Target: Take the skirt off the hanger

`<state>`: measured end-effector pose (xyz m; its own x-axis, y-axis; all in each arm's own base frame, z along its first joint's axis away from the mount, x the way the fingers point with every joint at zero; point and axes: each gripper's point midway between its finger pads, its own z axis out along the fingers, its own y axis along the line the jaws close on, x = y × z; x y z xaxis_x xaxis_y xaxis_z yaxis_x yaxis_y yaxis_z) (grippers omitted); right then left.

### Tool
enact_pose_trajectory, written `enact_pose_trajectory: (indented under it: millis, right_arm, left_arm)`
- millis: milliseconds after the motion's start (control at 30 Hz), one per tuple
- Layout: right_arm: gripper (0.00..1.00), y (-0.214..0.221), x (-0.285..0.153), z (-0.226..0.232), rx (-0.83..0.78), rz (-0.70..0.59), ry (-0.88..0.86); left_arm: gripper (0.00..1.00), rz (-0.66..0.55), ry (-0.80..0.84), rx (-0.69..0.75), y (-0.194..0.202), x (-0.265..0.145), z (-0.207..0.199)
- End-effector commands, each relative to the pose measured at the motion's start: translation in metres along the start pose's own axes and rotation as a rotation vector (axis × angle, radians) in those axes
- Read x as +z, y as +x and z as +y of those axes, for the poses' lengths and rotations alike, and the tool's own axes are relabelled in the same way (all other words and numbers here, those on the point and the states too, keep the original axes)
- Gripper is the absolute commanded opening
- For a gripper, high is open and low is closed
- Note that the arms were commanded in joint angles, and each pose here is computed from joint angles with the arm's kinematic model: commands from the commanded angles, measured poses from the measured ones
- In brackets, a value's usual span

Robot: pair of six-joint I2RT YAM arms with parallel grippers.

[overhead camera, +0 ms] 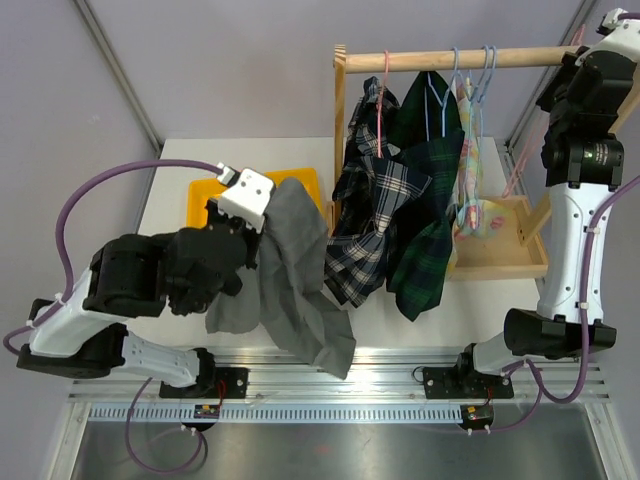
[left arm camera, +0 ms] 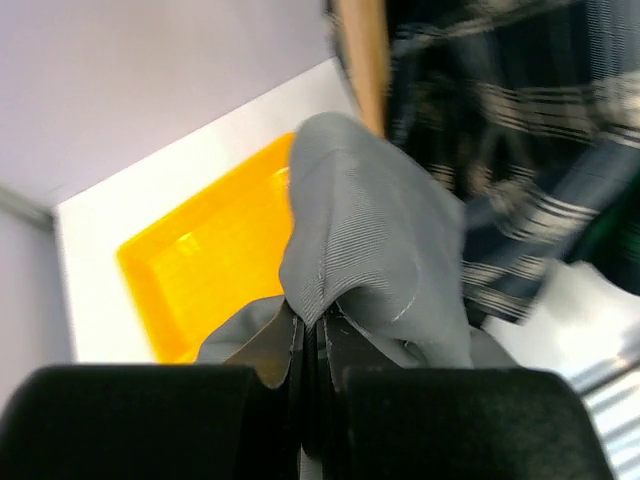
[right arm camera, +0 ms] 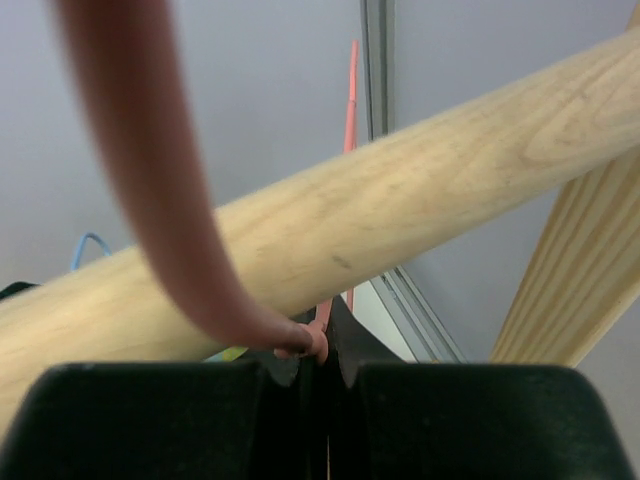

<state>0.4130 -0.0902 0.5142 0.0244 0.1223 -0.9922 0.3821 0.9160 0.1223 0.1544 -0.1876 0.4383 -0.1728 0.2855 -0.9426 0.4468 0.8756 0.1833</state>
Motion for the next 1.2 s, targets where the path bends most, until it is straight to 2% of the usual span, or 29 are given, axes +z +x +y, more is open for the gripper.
enact_pose_trajectory:
  millis: [0,167,367,500,533,567,600,633,667,700,833,933,1033,1067,1167]
  right_arm:
    - [0.00,-0.014,0.002,-0.007,0.063,-0.092,-0.016]
    - [0.00,0.023,0.014,-0.017,0.095,-0.036,-0.026]
    - [0.00,0.047,0.011,-0.027,0.140,0.016,-0.017]
    - [0.00,0.047,0.005,-0.031,0.150,0.022,-0.008]
    - [0.00,0.050,0.003,-0.032,0.165,0.037,0.001]
    - [0.08,0.052,0.002,-0.033,0.168,0.047,0.006]
    - [0.30,0.049,-0.001,-0.033,0.172,0.050,0.007]
    - [0.61,0.054,-0.004,-0.034,0.176,0.071,0.013]
    - [0.84,0.053,-0.006,-0.034,0.175,0.074,0.012]
    - [0.99,0.051,-0.012,-0.036,0.176,0.069,0.017]
    - [0.99,0.039,-0.038,-0.044,0.159,0.041,0.042]
    - [0.99,0.025,-0.068,-0.048,0.159,-0.006,0.035]
    - [0.99,0.008,-0.103,-0.056,0.156,-0.070,0.050]
    - [1.00,-0.002,-0.121,-0.059,0.163,-0.110,0.049]
    - [0.99,-0.016,-0.152,-0.059,0.178,-0.160,0.029]
  left_arm:
    - [0.00,-0.060,-0.064,0.033,-0.028,0.013,0.025]
    - [0.00,-0.133,-0.185,-0.045,-0.069,0.025,0.076]
    - [0.00,-0.127,-0.297,-0.031,-0.095,0.064,0.110]
    - [0.00,-0.169,-0.413,-0.137,-0.107,0.082,0.150]
    - [0.00,-0.195,-0.477,-0.180,-0.112,0.081,0.172]
    - [0.00,-0.208,-0.460,-0.222,-0.113,0.091,0.174]
    - [0.00,-0.227,-0.462,-0.242,-0.117,0.094,0.180]
    - [0.00,-0.246,-0.446,-0.274,-0.120,0.100,0.186]
    - [0.00,-0.247,-0.442,-0.290,-0.120,0.108,0.188]
    - [0.00,-0.269,-0.443,-0.293,-0.126,0.111,0.189]
    - [0.00,-0.311,-0.475,-0.279,-0.140,0.127,0.202]
    - [0.00,-0.284,-0.555,-0.234,-0.132,0.143,0.222]
    - [0.00,-0.226,-0.586,-0.262,-0.104,0.166,0.242]
    - [0.00,-0.176,-0.590,-0.293,-0.081,0.183,0.242]
    - [0.01,-0.092,-0.642,-0.328,-0.036,0.197,0.253]
